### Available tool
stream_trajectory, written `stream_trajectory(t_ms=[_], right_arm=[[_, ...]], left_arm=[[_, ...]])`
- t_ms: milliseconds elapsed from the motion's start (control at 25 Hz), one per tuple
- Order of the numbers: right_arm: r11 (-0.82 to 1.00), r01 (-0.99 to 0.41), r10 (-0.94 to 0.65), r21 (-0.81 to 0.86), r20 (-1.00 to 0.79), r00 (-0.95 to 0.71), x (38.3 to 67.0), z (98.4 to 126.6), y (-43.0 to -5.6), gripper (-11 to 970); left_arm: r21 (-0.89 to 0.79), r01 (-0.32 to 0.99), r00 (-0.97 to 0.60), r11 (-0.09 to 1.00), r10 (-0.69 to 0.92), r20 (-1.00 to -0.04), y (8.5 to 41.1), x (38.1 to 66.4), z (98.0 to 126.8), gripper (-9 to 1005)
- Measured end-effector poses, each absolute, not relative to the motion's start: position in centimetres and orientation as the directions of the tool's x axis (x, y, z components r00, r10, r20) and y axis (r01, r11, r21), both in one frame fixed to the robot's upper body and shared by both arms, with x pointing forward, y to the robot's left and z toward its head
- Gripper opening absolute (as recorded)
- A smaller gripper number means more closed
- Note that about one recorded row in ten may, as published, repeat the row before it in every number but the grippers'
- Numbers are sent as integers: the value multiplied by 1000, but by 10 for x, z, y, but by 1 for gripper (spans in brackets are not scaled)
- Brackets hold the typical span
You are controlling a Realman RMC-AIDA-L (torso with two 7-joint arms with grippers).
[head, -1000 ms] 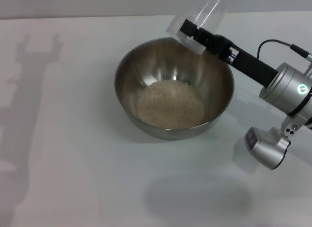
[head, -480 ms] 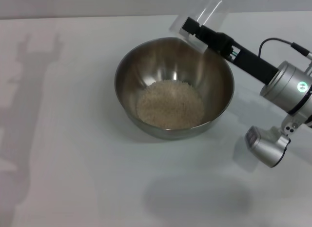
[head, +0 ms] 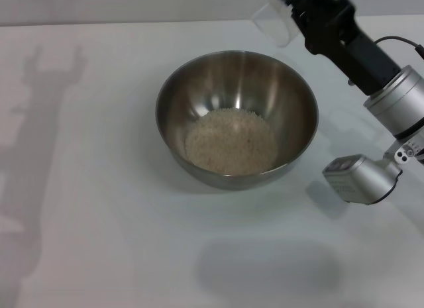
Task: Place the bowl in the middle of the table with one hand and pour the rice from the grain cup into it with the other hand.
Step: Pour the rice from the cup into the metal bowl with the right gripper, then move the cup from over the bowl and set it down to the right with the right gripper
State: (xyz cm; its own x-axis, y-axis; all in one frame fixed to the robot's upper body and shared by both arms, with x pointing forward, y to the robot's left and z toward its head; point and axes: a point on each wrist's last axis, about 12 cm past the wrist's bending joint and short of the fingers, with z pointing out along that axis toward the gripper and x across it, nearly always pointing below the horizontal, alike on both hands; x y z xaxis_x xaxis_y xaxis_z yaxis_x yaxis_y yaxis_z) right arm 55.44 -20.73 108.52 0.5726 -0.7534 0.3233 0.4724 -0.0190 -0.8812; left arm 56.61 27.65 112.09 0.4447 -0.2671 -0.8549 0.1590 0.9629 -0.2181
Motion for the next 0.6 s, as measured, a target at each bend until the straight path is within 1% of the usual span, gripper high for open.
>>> stream_trajectory(t_ms=[120,160,200,320,360,400,480,520,560,600], right_arm=[[135,387,-787,-912,139,601,551,1085,-205,13],[255,326,-791,-910,-3,611,548,1085,-203,13],[255,326,-791,-910,-3,611,548,1085,-203,13],[460,235,-761,-856,-244,601,545,1087,-204,13],[604,194,-710,-773,-410,572,545,1089,-205,13],[604,194,-710,-773,-410,572,545,1089,-205,13],[729,170,-632,-663,-556,540,545,1091,-209,13],[784,158,-582,-601,-621,526,544,1091,-211,13],[891,117,-436,-439,-753,494,541,1089,-216,13],[891,117,-436,-439,-753,494,541,1089,-216,14]], left_arm=[[-217,161,449,963,-267,-853,276,566,1122,843],[-215,163,453,963,-266,-851,276,566,1122,843],[-215,163,453,963,-266,-851,276,566,1122,843],[-213,166,457,963,-266,-849,275,566,1123,843],[-211,166,457,963,-265,-849,275,567,1123,843],[-211,166,457,963,-265,-849,275,567,1123,844],[-208,167,458,964,-262,-849,274,567,1123,844],[-208,167,458,964,-262,-849,274,567,1123,844],[-207,167,458,964,-262,-850,274,567,1123,844],[-207,167,458,964,-262,-850,274,567,1123,843]])
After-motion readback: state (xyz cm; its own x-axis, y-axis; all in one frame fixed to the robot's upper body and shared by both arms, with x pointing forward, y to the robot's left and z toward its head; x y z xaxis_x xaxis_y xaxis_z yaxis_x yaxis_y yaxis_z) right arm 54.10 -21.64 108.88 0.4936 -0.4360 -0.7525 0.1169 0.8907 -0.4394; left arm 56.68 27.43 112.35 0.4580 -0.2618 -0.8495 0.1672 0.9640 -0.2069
